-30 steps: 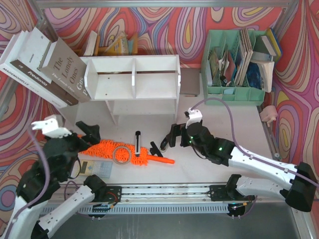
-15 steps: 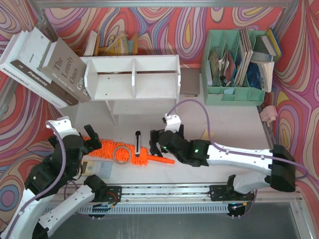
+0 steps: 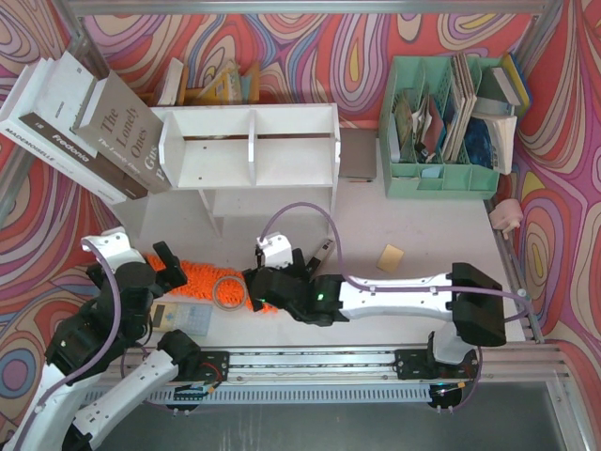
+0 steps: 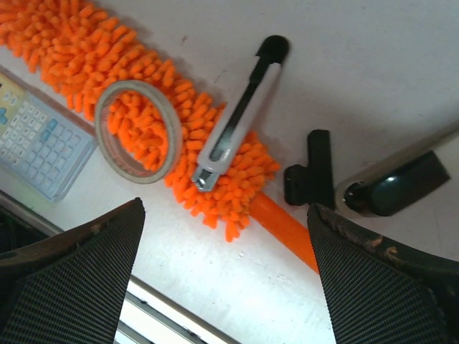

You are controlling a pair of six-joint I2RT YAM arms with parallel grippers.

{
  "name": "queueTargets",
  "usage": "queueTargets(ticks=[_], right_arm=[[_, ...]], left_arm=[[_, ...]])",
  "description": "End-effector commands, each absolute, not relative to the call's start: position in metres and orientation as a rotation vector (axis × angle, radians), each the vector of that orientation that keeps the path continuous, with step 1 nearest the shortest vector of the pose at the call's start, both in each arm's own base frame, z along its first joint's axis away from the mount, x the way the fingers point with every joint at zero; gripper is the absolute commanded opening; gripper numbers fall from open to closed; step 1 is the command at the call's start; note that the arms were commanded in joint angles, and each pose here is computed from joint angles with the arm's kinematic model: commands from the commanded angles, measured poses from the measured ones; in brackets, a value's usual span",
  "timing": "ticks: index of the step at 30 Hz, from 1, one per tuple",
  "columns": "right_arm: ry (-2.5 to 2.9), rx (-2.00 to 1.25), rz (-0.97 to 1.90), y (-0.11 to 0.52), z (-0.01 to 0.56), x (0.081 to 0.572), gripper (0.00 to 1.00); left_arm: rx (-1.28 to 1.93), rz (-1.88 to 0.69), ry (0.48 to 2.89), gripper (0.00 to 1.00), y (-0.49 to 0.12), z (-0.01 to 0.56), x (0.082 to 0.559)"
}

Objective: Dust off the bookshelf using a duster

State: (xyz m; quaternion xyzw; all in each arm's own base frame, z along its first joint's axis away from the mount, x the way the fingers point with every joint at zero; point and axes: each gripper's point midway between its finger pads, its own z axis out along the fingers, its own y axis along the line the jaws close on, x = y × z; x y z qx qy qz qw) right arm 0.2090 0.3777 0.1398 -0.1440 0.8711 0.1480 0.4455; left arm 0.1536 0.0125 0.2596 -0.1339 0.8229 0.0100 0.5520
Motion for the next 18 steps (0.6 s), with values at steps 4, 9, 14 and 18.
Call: queueTargets(ticks=[4,9,14,18], right_arm=[[2.143,-0.515,0.335,0.409,0.132,0.191,0.8],[2.154,-0.595,0.29,0.423,0.115,0.187,0.74],[2.151,-0.608,0.26,0.431,0.103,0.191,0.67],[2.155,-0.611,0.23,0.438,0.094,0.195,0.61]], left_arm=[[-0.446,0.037,1.92,0.98,0.023,0.26,0.151],[-0.426,0.036,1.922,0.98,0.021,0.25,0.152],[-0.443,0.009,1.896,0.96,0.023,0.25,0.149],[-0.45,0.001,1.887,0.94,0.024,0.251,0.149]])
